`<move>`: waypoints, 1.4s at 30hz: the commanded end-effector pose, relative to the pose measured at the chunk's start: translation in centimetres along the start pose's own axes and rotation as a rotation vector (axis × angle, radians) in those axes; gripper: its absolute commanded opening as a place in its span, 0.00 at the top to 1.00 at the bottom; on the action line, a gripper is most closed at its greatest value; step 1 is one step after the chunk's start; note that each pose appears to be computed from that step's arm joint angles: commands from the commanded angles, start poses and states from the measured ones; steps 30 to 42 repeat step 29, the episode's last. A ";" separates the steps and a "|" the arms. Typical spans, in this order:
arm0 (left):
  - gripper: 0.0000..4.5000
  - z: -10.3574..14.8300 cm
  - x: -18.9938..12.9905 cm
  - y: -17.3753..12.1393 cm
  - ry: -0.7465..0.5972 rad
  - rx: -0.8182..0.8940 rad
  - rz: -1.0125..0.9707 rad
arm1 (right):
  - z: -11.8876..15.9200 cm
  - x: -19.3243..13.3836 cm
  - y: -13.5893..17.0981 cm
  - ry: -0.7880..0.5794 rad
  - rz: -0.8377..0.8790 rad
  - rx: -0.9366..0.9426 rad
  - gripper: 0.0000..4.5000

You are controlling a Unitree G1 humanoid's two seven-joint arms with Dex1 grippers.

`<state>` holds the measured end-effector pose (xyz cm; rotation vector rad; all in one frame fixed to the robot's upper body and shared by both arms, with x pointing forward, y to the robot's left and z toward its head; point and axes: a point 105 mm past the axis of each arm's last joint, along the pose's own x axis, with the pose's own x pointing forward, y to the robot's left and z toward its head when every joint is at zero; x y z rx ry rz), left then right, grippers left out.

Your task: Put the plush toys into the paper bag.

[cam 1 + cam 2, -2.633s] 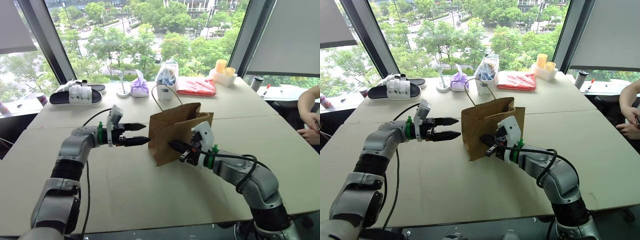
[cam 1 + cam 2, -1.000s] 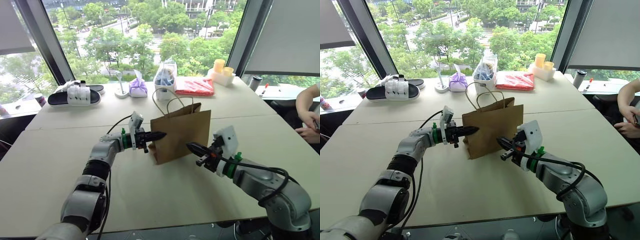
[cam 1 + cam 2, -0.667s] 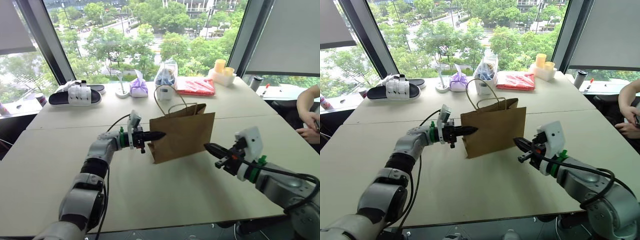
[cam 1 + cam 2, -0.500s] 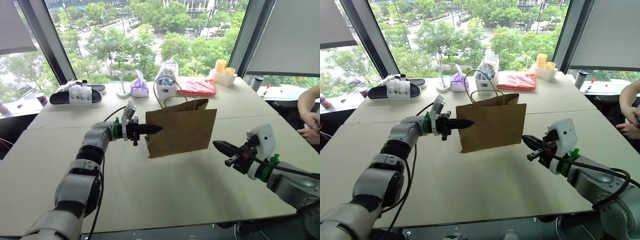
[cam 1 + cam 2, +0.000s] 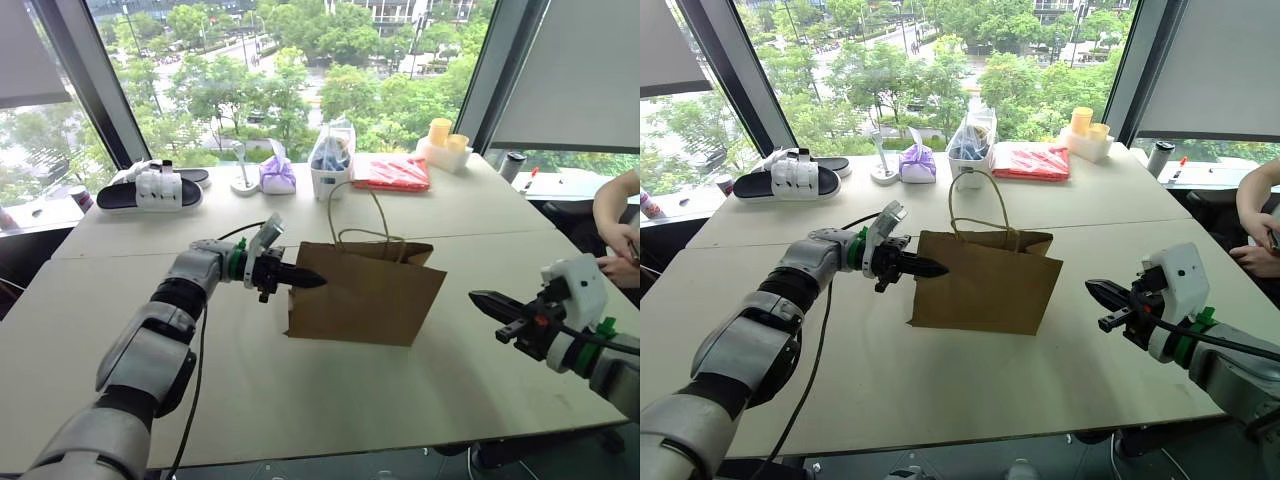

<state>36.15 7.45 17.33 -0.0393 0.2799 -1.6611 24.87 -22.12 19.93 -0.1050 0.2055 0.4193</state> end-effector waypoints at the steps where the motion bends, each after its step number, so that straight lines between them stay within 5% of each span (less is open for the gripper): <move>1: 1.00 -0.1 -0.4 0.2 0.007 -0.029 0.015 | 1.4 0.1 0.3 -0.039 0.021 -0.033 1.00; 5: 0.82 -1.6 -1.6 0.7 0.072 -0.102 0.073 | 1.8 0.7 0.7 -0.053 0.043 -0.036 1.00; 12: 0.04 -1.3 -2.8 0.0 0.032 -0.068 0.073 | 1.7 0.9 0.4 -0.006 0.079 -0.055 1.00; 13: 0.01 -1.6 -3.3 -0.2 0.034 -0.060 0.084 | 1.9 1.0 0.4 -0.006 0.087 -0.062 1.00; 25: 0.01 1.5 -9.8 -4.8 -0.094 -0.059 0.272 | 3.0 1.3 1.5 -0.013 0.191 -0.143 1.00; 29: 0.01 1.9 -9.3 -7.4 -0.075 -0.059 0.293 | 1.5 2.2 2.7 0.022 0.257 -0.156 1.00; 42: 0.01 1.9 -9.3 -7.4 -0.075 -0.059 0.293 | 1.5 2.2 2.7 0.022 0.257 -0.156 1.00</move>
